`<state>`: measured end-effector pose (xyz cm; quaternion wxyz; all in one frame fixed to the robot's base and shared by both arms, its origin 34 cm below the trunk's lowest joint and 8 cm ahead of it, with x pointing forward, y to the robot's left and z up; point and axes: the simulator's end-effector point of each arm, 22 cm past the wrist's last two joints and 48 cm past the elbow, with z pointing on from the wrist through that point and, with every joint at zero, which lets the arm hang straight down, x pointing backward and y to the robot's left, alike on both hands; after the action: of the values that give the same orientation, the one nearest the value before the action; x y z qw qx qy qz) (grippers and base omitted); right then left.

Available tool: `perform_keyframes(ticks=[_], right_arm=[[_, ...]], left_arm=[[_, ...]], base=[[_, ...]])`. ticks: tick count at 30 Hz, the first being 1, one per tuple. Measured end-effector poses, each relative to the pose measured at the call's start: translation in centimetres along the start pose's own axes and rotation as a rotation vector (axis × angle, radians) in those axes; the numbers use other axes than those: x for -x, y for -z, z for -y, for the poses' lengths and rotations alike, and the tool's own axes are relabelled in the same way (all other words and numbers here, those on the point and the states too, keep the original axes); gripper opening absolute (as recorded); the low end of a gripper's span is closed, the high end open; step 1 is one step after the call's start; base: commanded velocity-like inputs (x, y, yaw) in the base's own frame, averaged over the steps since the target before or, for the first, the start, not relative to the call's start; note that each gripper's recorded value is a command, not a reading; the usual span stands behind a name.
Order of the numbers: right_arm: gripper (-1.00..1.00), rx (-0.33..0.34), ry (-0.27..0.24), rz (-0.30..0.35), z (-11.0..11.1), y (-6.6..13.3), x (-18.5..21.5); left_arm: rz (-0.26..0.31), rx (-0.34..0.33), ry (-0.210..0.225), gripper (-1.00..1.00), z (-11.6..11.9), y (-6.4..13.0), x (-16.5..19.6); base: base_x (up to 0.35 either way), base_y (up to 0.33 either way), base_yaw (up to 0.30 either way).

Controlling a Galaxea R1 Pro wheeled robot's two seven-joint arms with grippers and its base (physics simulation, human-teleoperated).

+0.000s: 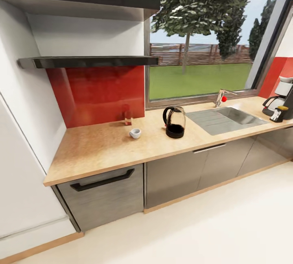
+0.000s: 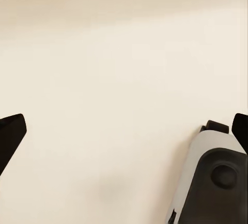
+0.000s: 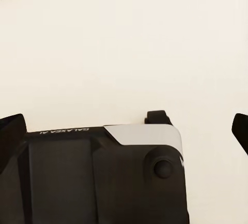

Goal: Set up a coffee station on the kitchen countertop: keep the coffee maker on the countertop, move the bottle of coffee from the kitchen shelf to the counter next to the coffee maker, place a paper coffee filter on top of the coffee maker, put the saucer next to the coffee maker with the coffee cup on the saucer, and place the electric kettle next to the coffee maker.

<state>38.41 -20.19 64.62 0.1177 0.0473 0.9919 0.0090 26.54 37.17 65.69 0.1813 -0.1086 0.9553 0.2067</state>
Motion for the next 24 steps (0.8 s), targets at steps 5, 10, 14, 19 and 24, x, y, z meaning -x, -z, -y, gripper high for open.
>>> perform_keyframes(ticks=[5,10,14,19,24], right_arm=[[1.00,0.000,0.001,0.000,0.0,0.0,0.0],[1.00,-0.003,0.000,0.001,0.1,0.0,0.0],[1.00,-0.003,0.000,0.003,0.1,0.1,0.1],[1.00,-0.004,0.000,0.004,0.1,0.1,0.1],[1.00,-0.005,0.000,0.005,0.2,0.1,0.2]], left_arm=[[0.001,-0.007,0.000,1.00,0.4,0.1,0.0],[0.138,-0.156,-0.078,1.00,7.0,1.4,6.0],[0.250,-0.232,-0.110,1.00,9.8,1.9,12.2],[0.362,-0.339,-0.117,1.00,12.7,3.1,19.1],[0.463,-0.459,-0.126,1.00,15.6,5.5,24.9]], base=[[0.000,0.000,-0.003],[0.000,0.000,-0.164],[0.000,0.000,-0.241],[0.000,0.000,-0.252],[0.000,0.000,-0.213]])
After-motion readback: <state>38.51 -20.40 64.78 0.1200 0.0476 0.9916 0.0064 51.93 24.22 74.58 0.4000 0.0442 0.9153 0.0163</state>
